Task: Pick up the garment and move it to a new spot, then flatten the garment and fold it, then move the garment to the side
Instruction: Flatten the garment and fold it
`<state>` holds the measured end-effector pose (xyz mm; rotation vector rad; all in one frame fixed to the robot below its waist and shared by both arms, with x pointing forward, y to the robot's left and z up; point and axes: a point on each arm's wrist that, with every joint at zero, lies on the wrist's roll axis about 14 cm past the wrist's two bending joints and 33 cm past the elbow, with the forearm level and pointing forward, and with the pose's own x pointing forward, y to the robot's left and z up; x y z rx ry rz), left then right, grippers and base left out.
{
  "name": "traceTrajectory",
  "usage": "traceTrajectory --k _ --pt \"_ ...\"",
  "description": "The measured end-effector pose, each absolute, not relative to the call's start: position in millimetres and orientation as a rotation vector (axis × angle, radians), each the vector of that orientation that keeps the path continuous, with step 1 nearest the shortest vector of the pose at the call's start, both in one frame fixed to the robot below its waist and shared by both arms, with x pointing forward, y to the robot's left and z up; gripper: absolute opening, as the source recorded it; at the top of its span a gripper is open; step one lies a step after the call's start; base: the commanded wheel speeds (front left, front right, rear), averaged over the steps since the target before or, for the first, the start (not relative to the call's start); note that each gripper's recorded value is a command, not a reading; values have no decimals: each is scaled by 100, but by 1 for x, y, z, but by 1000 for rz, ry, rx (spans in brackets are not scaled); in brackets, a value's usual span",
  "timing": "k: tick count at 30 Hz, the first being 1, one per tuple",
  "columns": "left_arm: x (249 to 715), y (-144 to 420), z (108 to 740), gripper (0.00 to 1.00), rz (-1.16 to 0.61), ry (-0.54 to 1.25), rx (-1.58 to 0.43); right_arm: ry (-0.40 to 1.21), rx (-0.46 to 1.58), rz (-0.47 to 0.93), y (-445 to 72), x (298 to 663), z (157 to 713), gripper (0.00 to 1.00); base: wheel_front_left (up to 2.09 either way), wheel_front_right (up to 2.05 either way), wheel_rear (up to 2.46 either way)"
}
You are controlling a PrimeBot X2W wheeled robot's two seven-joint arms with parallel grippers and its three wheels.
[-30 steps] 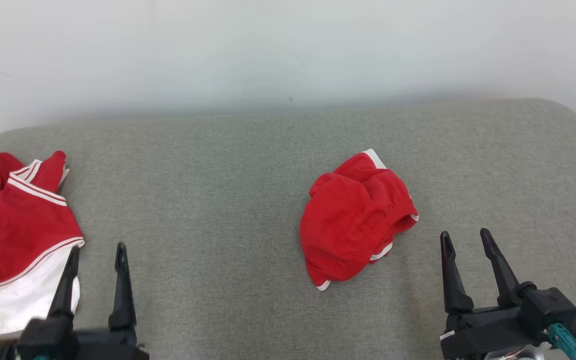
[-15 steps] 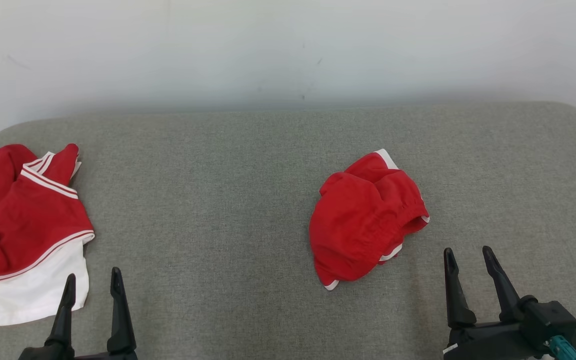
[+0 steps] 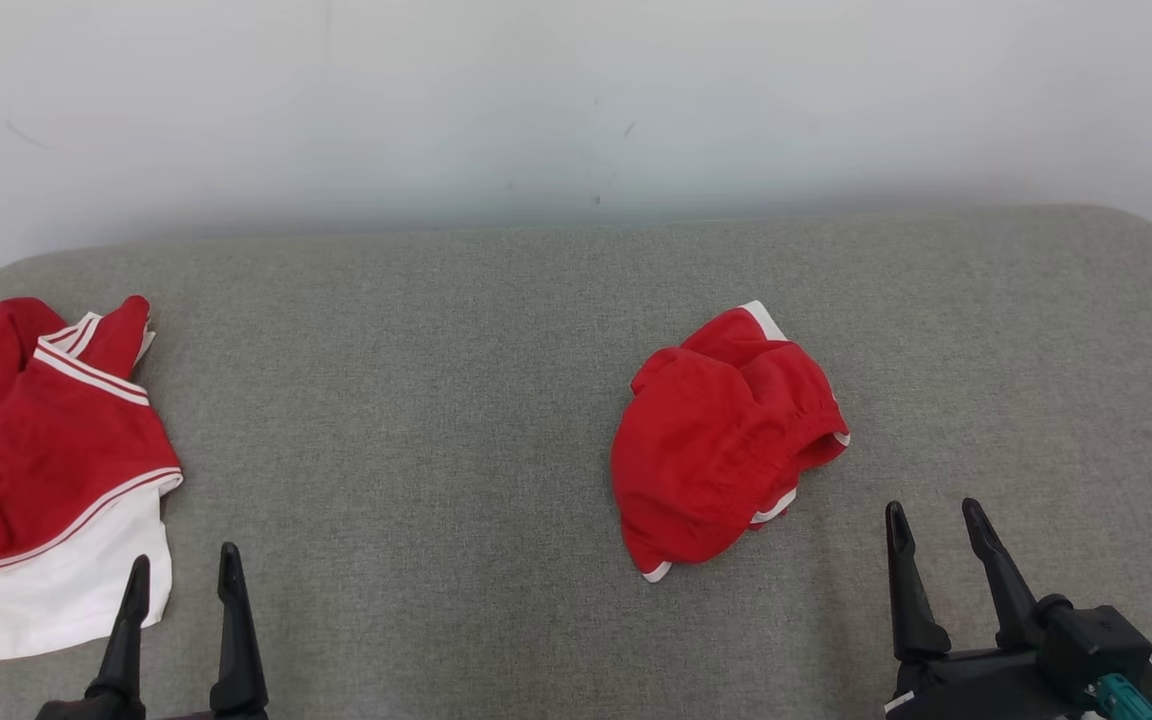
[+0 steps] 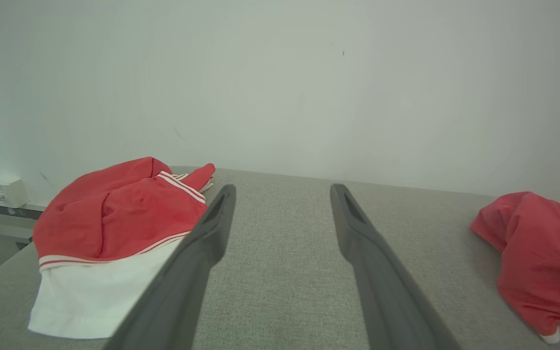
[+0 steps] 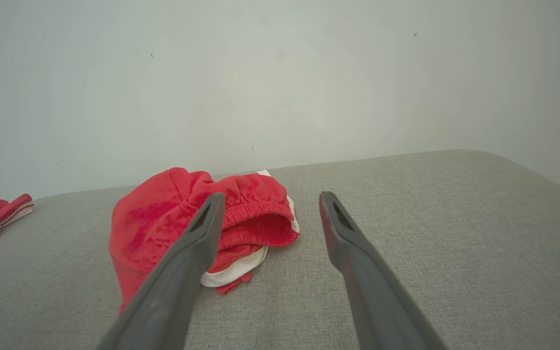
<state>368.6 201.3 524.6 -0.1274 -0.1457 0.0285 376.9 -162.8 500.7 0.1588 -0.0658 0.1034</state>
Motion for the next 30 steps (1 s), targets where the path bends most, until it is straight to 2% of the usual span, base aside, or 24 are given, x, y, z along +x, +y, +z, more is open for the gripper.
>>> traceTrajectory --k 10,23,30 --pt "373 181 516 100 -42 -118 -112 -54 162 96 -165 377 497 100 0 0 0" --pt "398 2 521 100 -606 -109 -66 -44 171 41 -182 374 493 100 0 0 0" --pt "404 -53 494 100 -783 -27 -12 -44 182 -40 -208 367 491 100 0 0 0"
